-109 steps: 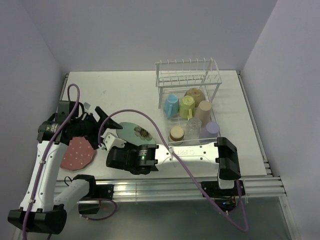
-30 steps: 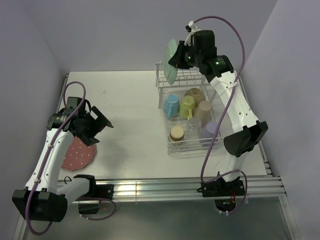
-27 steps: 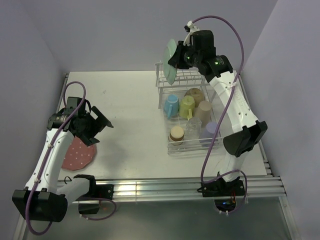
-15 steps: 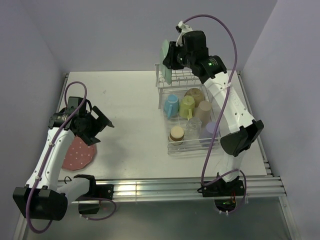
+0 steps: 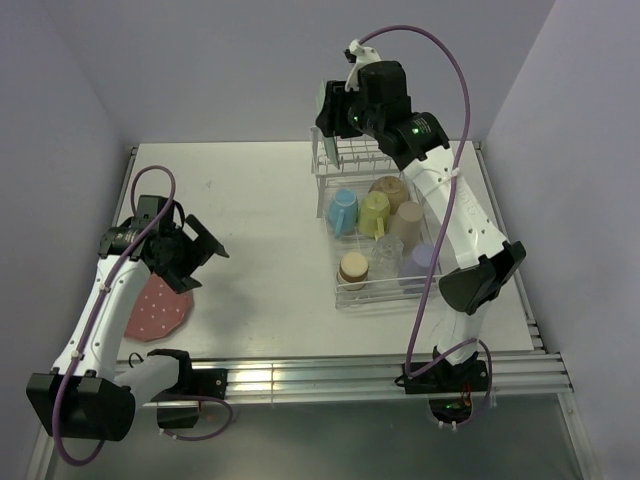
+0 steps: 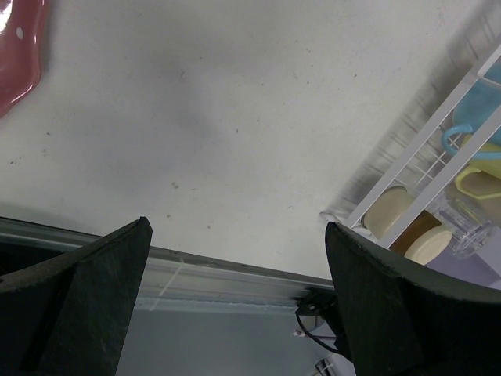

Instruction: Load the mixed dishes into the dish rack

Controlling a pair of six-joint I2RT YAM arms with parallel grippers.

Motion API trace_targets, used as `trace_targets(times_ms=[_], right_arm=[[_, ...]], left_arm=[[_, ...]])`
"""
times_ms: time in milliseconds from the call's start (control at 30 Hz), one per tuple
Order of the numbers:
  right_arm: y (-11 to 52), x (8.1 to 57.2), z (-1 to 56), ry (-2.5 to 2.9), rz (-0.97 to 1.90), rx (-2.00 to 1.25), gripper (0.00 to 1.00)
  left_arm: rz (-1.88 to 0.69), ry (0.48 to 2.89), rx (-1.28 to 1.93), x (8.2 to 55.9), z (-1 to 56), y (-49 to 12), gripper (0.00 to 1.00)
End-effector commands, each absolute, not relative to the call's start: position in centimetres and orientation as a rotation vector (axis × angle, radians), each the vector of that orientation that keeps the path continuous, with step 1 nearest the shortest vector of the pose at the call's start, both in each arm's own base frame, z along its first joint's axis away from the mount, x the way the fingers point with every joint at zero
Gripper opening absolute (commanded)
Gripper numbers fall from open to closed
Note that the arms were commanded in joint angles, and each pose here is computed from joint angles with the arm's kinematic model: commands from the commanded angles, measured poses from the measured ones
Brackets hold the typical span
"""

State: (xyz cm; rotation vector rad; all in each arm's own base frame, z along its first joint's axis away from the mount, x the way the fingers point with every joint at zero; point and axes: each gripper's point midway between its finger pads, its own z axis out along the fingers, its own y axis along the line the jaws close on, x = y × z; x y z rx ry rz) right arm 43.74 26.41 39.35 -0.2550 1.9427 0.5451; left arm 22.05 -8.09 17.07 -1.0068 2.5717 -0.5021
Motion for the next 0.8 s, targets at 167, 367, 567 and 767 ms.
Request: trace_targets(times_ms=[167,367,567,767], right_arm=[[26.1,42.7,43.2,1.841,0.555,-0.254,1.0],[26.4,41.5,43.4,1.842,0.567,-0.263,1.0],[25.3,38.9,45.9,1.796,0.603,-0.223,1.0],[24.1,33.3,49.9,1.699,0.732,-0.21,1.0]], left_arm=[[-0.265,2.583,-1.08,21.5,15.3,-5.4,0.99],[-0.02,2.607,-1.147,22.1,13.7,-3.1,0.99],[0.192,2.634,-1.16,23.5,12.3,-0.1,0.99],[0.414,2.611,-1.152,23.6,12.1,3.6,0.99]])
